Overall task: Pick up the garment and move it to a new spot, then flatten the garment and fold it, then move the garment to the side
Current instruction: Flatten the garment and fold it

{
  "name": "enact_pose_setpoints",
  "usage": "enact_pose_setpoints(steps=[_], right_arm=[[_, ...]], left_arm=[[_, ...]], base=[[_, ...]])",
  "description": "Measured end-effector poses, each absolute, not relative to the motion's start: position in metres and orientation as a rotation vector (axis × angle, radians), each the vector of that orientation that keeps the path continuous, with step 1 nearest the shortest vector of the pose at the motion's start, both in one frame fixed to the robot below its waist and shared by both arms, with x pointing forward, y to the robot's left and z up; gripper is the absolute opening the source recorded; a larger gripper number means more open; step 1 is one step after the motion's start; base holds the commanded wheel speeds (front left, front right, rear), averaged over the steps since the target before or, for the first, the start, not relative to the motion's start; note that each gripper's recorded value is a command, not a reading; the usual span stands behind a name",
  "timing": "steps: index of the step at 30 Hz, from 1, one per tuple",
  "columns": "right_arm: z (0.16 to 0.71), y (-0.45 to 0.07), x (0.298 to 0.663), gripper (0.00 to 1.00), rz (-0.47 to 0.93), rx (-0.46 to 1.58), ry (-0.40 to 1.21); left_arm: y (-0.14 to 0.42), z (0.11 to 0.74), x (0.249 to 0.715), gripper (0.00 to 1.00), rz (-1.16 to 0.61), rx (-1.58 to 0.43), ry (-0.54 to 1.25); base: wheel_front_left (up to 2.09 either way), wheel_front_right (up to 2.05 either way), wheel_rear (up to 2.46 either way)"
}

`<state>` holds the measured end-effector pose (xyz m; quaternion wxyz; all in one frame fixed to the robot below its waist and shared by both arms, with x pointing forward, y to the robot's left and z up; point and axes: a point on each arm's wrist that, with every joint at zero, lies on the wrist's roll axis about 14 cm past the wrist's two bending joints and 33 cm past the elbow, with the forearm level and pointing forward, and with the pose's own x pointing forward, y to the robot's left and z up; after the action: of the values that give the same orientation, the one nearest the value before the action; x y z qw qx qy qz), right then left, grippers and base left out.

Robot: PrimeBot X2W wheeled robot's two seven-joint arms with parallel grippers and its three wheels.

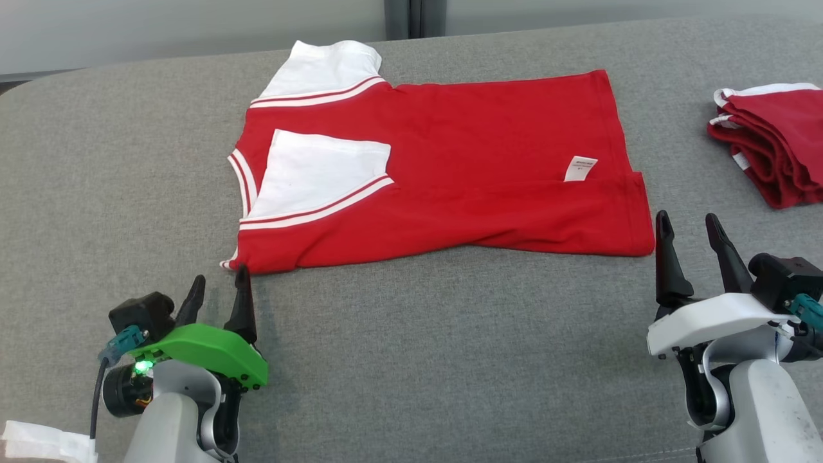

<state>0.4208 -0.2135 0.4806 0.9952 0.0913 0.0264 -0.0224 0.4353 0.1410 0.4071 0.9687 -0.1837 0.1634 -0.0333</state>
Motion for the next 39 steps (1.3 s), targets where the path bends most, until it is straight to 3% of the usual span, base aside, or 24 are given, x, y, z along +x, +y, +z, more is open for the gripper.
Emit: enact_pose_setpoints(steps=[9, 10, 13, 14, 29, 30, 31, 34, 35, 39], right_arm=[[0.457, -0.219, 0.417, 1.00, -0.064, 0.188, 0.138], [0.453, -0.220, 0.416, 1.00, -0.068, 0.190, 0.153], [0.440, -0.222, 0.413, 1.00, -0.079, 0.191, 0.198], [0.435, -0.223, 0.412, 1.00, -0.082, 0.193, 0.213], [0.387, -0.206, 0.432, 1.00, -0.065, 0.263, 0.407], [0.385, -0.204, 0.432, 0.93, -0.061, 0.265, 0.417], [0.384, -0.202, 0.433, 0.40, -0.057, 0.269, 0.424], [0.385, -0.199, 0.438, 0.05, -0.055, 0.282, 0.423], [0.387, -0.199, 0.439, 0.00, -0.057, 0.285, 0.417], [0.401, -0.203, 0.447, 0.00, -0.064, 0.273, 0.362]], left_arm=[[0.125, 0.383, 0.450, 1.00, -0.067, -0.445, 0.425], [0.123, 0.380, 0.452, 0.89, -0.067, -0.452, 0.432], [0.118, 0.374, 0.455, 0.16, -0.064, -0.467, 0.445], [0.117, 0.374, 0.457, 0.00, -0.066, -0.468, 0.442], [0.122, 0.399, 0.458, 0.00, -0.069, -0.479, 0.339], [0.123, 0.399, 0.456, 0.00, -0.068, -0.478, 0.340], [0.124, 0.400, 0.454, 0.00, -0.067, -0.477, 0.339], [0.126, 0.407, 0.453, 0.00, -0.068, -0.477, 0.320], [0.127, 0.410, 0.452, 0.00, -0.067, -0.479, 0.311], [0.128, 0.418, 0.449, 0.00, -0.065, -0.478, 0.282]], base=[[0.00, 0.00, 0.00], [0.00, 0.00, 0.00], [0.00, 0.00, 0.00], [0.00, 0.00, 0.00], [0.00, 0.00, 0.00], [0.00, 0.00, 0.00], [0.00, 0.00, 0.00], [0.00, 0.00, 0.00], [0.00, 0.00, 0.00], [0.00, 0.00, 0.00]])
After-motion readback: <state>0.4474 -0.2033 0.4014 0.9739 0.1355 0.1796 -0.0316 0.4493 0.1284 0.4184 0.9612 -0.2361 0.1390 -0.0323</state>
